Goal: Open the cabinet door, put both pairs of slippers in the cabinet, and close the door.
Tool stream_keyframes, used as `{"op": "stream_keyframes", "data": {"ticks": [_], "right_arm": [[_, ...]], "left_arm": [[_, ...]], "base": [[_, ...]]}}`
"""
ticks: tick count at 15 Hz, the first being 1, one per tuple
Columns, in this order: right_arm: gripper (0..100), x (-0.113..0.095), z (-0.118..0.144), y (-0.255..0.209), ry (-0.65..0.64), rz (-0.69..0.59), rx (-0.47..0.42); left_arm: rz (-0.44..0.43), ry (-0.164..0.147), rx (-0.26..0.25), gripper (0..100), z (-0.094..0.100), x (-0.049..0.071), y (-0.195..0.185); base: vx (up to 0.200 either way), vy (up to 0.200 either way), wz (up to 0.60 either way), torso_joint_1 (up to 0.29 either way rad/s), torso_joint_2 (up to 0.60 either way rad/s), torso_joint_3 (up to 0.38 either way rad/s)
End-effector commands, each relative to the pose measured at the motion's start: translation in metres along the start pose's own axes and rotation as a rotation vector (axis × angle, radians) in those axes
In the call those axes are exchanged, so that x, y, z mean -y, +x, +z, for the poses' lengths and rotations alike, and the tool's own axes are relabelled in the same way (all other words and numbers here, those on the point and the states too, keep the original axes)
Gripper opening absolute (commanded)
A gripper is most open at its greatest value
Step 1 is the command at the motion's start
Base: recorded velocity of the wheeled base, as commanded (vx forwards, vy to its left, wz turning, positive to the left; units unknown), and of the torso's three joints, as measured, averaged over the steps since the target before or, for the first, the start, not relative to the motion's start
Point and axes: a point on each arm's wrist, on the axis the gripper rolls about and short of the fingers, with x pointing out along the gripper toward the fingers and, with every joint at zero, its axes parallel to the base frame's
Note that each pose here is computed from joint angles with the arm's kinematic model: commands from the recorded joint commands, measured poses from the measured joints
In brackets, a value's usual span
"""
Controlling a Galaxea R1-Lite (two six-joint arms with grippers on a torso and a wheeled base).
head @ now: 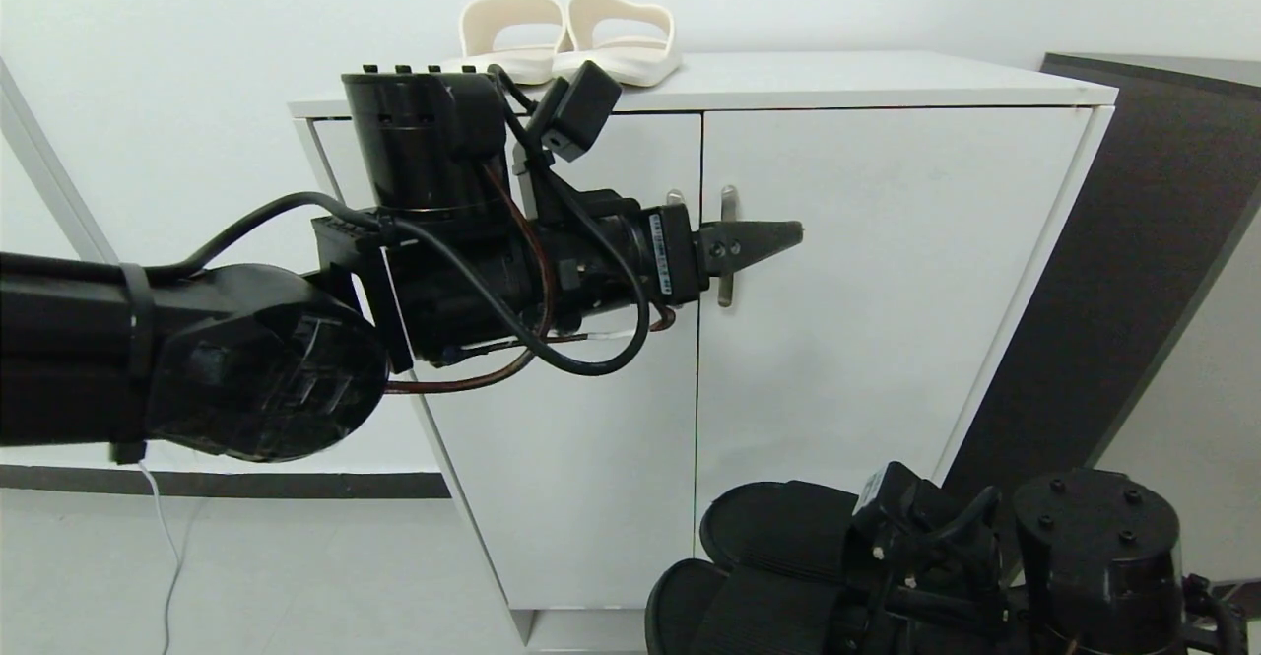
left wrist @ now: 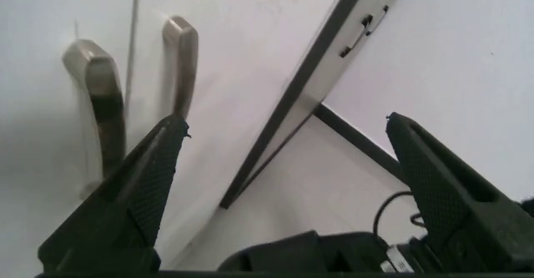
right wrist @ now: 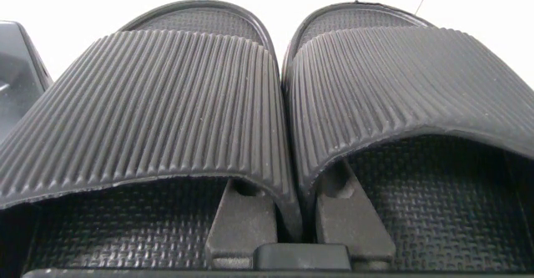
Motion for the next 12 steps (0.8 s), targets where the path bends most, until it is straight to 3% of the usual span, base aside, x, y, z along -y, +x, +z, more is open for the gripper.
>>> {"op": "stream_keyframes", "data": {"ticks": [1, 7, 12], "right_arm": [[0, 0.0, 0.0, 0.0, 0.0, 0.001, -0.001], [0, 0.0, -0.001, 0.003, -0.001, -0.002, -0.001], [0, 0.0, -0.001, 0.003, -0.002, -0.002, 0.007]], "left_arm": [[0.017, -0.001, 0.003, 100, -0.001, -0.003, 0.006], [0.073, -0.006, 0.005, 100, -0.005, -0.015, 0.028], [0.076, -0.008, 0.002, 100, -0.004, -0.017, 0.031]], "base": [[0.0, 0.0, 0.0, 0.0, 0.0, 0.0], [0.0, 0.0, 0.0, 0.0, 0.0, 0.0], [0.0, 0.0, 0.0, 0.0, 0.0, 0.0]]}}
